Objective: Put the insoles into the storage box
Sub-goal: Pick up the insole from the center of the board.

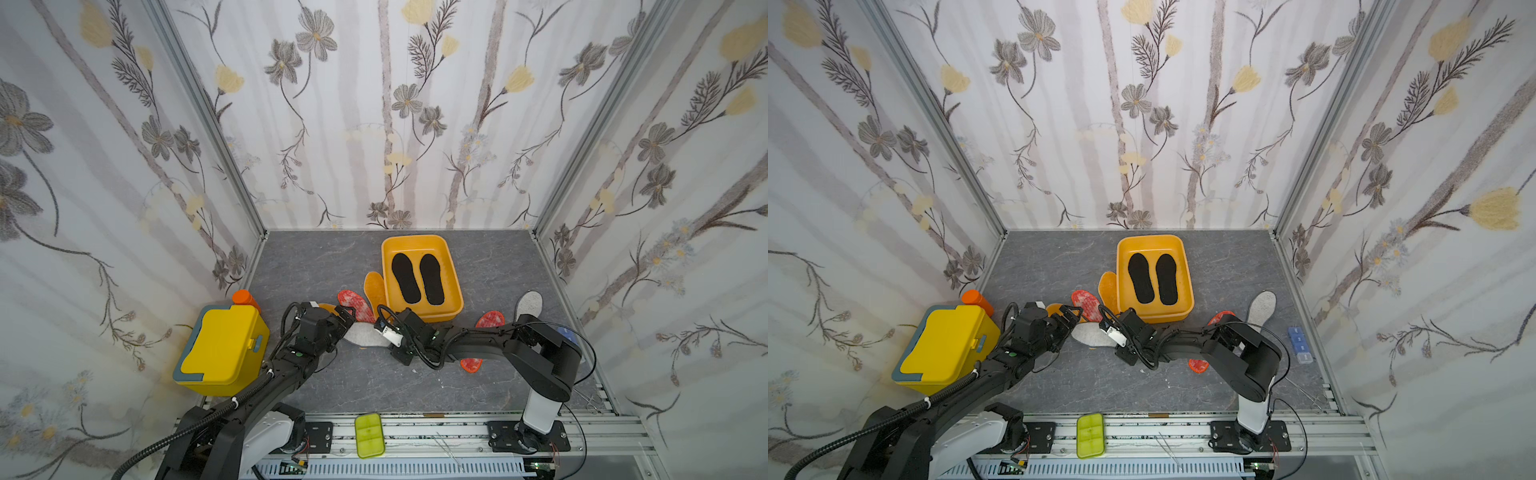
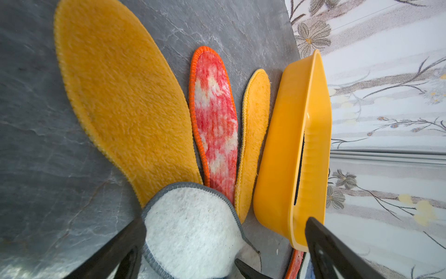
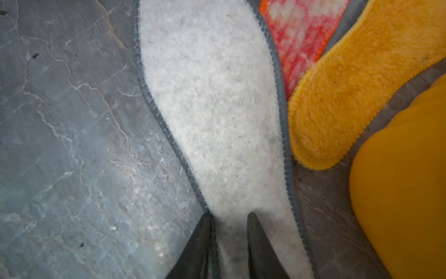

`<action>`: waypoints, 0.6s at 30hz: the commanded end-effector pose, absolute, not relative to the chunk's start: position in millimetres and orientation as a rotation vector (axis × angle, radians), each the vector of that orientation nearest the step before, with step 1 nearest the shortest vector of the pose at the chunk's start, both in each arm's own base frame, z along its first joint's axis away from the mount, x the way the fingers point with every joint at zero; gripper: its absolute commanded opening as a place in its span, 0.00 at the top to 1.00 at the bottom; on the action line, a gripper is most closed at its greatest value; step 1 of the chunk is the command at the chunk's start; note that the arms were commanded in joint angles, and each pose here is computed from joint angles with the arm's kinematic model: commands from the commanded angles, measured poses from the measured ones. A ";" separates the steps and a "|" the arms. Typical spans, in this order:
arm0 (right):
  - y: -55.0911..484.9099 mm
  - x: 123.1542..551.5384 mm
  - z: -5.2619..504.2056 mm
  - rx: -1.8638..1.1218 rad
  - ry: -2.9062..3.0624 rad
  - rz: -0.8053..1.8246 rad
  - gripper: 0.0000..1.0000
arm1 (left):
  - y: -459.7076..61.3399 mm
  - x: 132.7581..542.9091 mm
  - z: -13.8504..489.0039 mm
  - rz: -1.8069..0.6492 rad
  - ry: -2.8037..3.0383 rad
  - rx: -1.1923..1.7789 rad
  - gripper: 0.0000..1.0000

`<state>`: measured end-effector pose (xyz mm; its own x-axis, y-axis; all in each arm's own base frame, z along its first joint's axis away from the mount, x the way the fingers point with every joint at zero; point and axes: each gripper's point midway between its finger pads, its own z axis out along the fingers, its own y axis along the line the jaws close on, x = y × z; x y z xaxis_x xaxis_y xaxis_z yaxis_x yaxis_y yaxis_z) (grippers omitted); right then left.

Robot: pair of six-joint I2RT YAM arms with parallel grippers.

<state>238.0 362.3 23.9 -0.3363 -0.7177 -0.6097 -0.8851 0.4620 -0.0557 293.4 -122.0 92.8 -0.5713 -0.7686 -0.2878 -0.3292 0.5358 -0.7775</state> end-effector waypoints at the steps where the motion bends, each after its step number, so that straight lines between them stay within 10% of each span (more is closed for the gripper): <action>1: 360.0 233.2 28.7 -1.319 2.159 0.411 0.73 | -120.7 294.0 95.2 -0.901 2.141 -0.874 0.00; 18: 386.1 236.0 45.1 -1.327 2.017 0.377 0.58 | -114.4 291.9 97.7 -0.899 2.122 -0.882 0.00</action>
<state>231.5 379.4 42.8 -0.2774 -0.6917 -0.6668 -0.8927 0.4422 -0.0872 292.7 -116.2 98.1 -0.5532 -0.7796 -0.2936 -0.3243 0.5262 -0.7861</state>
